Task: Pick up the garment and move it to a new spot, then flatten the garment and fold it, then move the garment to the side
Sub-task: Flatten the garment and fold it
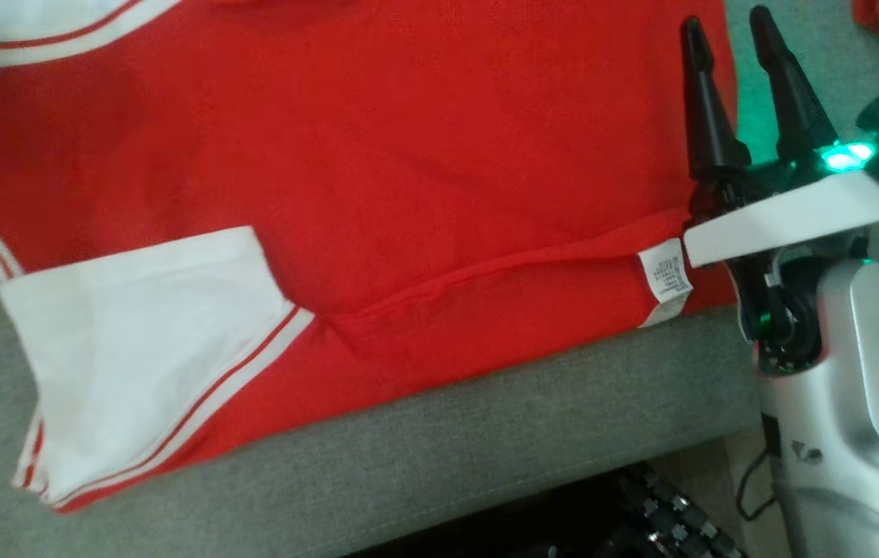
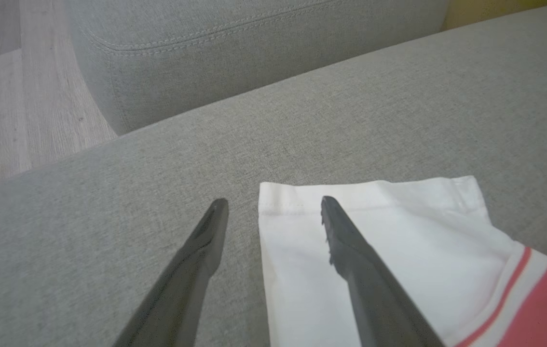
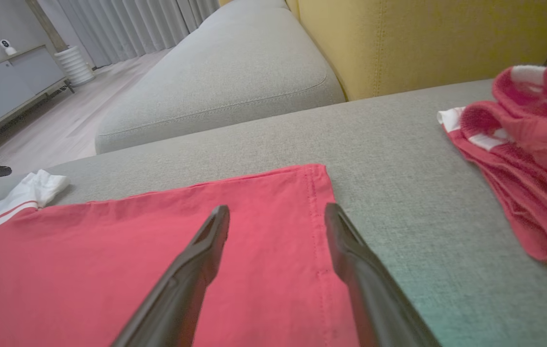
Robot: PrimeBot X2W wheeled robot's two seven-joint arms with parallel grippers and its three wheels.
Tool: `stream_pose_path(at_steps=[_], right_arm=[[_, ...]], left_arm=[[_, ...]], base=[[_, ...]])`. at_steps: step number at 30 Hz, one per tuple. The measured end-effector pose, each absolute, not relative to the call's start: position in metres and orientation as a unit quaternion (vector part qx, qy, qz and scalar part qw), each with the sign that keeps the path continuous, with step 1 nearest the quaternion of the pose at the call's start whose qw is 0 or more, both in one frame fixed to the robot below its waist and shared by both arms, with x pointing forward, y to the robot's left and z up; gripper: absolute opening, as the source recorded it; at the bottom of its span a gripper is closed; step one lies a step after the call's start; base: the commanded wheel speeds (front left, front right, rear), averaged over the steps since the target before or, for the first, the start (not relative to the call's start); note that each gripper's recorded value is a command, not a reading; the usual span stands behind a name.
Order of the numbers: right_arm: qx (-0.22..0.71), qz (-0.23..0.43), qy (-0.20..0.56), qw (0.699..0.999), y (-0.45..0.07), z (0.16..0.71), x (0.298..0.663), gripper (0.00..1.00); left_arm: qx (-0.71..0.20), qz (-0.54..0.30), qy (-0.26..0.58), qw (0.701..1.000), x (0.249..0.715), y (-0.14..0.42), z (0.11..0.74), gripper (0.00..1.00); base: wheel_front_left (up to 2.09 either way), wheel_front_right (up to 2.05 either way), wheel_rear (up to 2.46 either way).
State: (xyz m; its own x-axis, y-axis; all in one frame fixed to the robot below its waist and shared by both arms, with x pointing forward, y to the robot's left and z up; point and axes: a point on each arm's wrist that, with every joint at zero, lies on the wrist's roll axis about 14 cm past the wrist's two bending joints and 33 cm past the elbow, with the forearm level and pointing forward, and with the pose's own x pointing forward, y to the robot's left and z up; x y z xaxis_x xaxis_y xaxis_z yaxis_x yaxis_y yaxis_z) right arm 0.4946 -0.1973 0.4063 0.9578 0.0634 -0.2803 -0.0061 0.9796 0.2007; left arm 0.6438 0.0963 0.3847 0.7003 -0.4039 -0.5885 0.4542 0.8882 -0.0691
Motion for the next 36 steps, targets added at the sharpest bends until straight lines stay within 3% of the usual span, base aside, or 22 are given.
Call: stream_pose_path(at_steps=[12, 13, 14, 15, 16, 17, 28, 36], right_arm=[[0.078, 0.017, 0.138, 0.987, -0.204, 0.409, 0.5, 1.0], [0.076, 0.017, 0.137, 0.988, -0.204, 0.411, 0.5, 1.0], [0.075, 0.018, 0.135, 0.988, -0.204, 0.412, 0.5, 1.0], [0.073, 0.019, 0.133, 0.988, -0.203, 0.414, 0.501, 1.0], [0.072, 0.019, 0.131, 0.989, -0.203, 0.415, 0.501, 1.0], [0.069, 0.02, 0.131, 0.989, -0.202, 0.417, 0.502, 1.0], [-0.039, 0.013, 0.177, 0.983, -0.223, 0.431, 0.53, 1.0], [-0.108, 0.014, 0.282, 0.953, -0.243, 0.404, 0.551, 1.0]], left_arm=[[0.042, -0.222, 0.36, 0.905, 0.655, 0.093, 0.353, 0.98], [0.043, -0.222, 0.361, 0.905, 0.654, 0.093, 0.353, 0.88], [0.044, -0.222, 0.362, 0.904, 0.654, 0.093, 0.354, 0.54], [0.044, -0.222, 0.362, 0.904, 0.654, 0.093, 0.355, 0.39], [0.046, -0.223, 0.362, 0.904, 0.653, 0.093, 0.356, 0.06], [0.045, -0.225, 0.361, 0.904, 0.652, 0.092, 0.357, 0.0], [0.025, -0.249, 0.264, 0.931, 0.649, 0.08, 0.415, 0.0], [0.017, -0.266, 0.209, 0.941, 0.626, 0.079, 0.446, 0.0]], base=[[0.0, 0.0, 0.0], [0.0, 0.0, 0.0], [0.0, 0.0, 0.0], [0.0, 0.0, 0.0], [0.0, 0.0, 0.0], [0.0, 0.0, 0.0], [0.0, 0.0, 0.0], [0.0, 0.0, 0.0]])
